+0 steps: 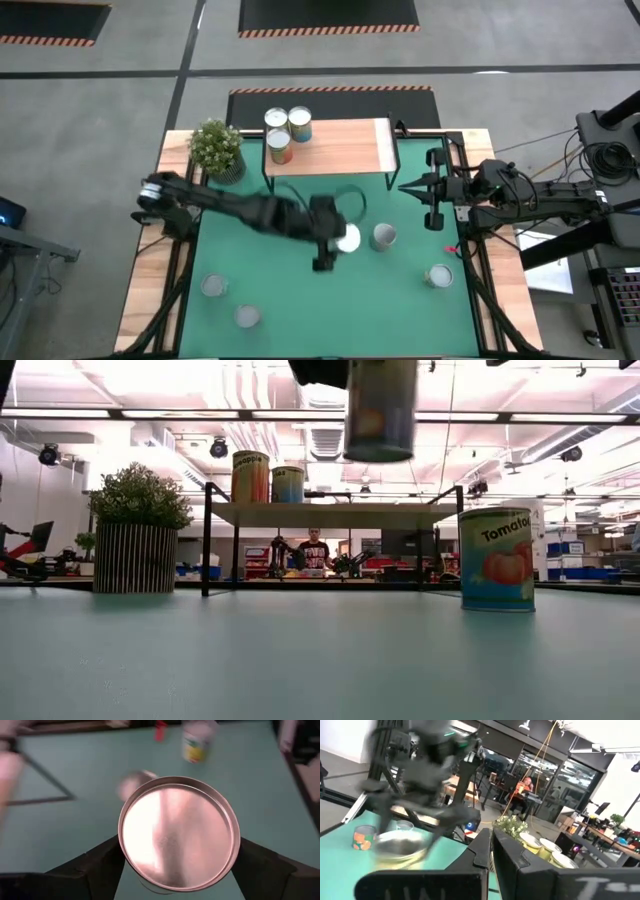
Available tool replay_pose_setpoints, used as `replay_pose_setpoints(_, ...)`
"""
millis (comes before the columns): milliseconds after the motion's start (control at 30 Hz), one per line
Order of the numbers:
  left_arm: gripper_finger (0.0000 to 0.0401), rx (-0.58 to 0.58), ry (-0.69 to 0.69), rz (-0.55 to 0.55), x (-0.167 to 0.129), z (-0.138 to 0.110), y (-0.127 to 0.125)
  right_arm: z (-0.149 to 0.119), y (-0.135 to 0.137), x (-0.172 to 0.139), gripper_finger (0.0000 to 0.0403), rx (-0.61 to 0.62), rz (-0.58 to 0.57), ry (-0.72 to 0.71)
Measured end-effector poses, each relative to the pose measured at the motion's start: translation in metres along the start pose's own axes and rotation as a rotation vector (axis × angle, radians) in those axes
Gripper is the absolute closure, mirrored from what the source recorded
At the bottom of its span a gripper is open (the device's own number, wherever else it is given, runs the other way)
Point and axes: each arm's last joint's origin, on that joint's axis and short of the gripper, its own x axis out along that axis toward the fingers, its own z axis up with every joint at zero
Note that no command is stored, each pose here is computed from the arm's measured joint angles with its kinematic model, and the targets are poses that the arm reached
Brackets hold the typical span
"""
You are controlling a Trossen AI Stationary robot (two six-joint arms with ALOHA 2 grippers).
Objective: Pick and place cans onto a shelf
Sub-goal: Put the big canned peaches on the shelf aligned with the other big canned cherries
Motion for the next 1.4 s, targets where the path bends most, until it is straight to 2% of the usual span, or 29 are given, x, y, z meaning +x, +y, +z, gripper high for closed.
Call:
replay_pose_setpoints(167,0.01,-0.089,-0.039,0.182,-0.028,0.009,0.07,-0.002,0.001,0.0,0.0394,0.036,0.01,0.024)
replay_pose_setpoints(300,0.01,-0.213,-0.019,0.316,-0.034,0.004,0.132,-0.002,0.001,0.0,0.0394,0.075,0.009,0.022)
replay_pose_setpoints(400,0.01,-0.279,-0.005,0.334,-0.035,-0.003,0.168,-0.003,0.001,0.0,0.0394,0.087,0.013,0.032)
replay_pose_setpoints(500,0.01,-0.316,-0.005,0.331,-0.035,-0.008,0.189,-0.004,0.002,0.0,0.0394,0.088,0.016,0.044)
replay_pose_setpoints(733,0.01,-0.425,-0.02,0.379,-0.039,-0.013,0.21,-0.004,0.002,0.0,0.0394,0.075,0.016,0.042)
replay_pose_setpoints(867,0.01,-0.54,-0.021,0.463,-0.038,-0.016,0.211,-0.003,0.001,0.0,0.0394,0.046,0.014,0.038)
replay_pose_setpoints(1133,0.0089,-0.552,0.022,0.468,-0.027,-0.028,0.206,0.0,0.0,-0.001,0.0394,0.01,0.009,0.024)
replay_pose_setpoints(1400,0.0088,-0.557,0.02,0.486,-0.027,-0.028,0.207,0.001,-0.001,-0.001,0.0394,-0.012,0.005,0.016)
